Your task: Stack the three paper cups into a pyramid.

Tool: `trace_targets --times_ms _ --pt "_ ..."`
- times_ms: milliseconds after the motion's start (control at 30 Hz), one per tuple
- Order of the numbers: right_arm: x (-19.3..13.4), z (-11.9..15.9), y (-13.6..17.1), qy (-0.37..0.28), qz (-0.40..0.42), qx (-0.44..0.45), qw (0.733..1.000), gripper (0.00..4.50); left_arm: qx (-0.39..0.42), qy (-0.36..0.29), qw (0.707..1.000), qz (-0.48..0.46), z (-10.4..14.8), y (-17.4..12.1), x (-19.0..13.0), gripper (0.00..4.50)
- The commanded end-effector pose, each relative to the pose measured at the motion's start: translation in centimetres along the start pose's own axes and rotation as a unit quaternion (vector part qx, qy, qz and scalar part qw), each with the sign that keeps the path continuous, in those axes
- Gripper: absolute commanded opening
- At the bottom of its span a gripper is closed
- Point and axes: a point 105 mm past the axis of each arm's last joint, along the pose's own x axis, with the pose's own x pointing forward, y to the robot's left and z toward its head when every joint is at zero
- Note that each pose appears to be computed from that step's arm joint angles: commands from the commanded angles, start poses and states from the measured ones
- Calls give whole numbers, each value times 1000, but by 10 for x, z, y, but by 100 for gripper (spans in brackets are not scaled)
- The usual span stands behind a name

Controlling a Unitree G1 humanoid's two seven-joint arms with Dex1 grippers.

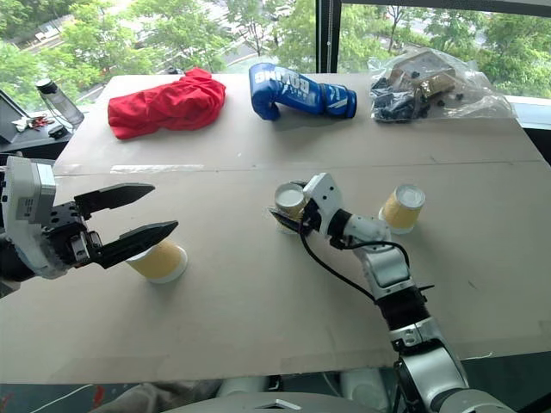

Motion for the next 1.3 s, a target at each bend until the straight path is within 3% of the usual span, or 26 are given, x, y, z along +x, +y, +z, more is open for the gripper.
trace_targets --times_ms 33,133,367,533,767,933,1300 --pt "-7 24 -2 -39 -4 -17 999 446 18 -9 999 -27 9 -7 5 450" --pt "-21 37 -1 -42 4 -83 996 446 16 -10 999 -46 12 -10 11 450" --pt "-58 63 -4 -46 -15 -144 988 446 7 -27 993 -115 20 -22 37 450" --pt "-108 54 -39 -30 -173 -152 973 446 -1 -39 985 -166 26 -30 56 450" --pt "-166 37 -73 -9 -351 -137 926 446 1 -41 981 -192 31 -29 68 450" --pt "-178 24 -77 -5 -411 -104 906 446 8 -38 980 -197 32 -29 70 450" --pt "-177 6 -85 -31 -440 30 897 446 22 -37 981 -191 31 -27 68 450"
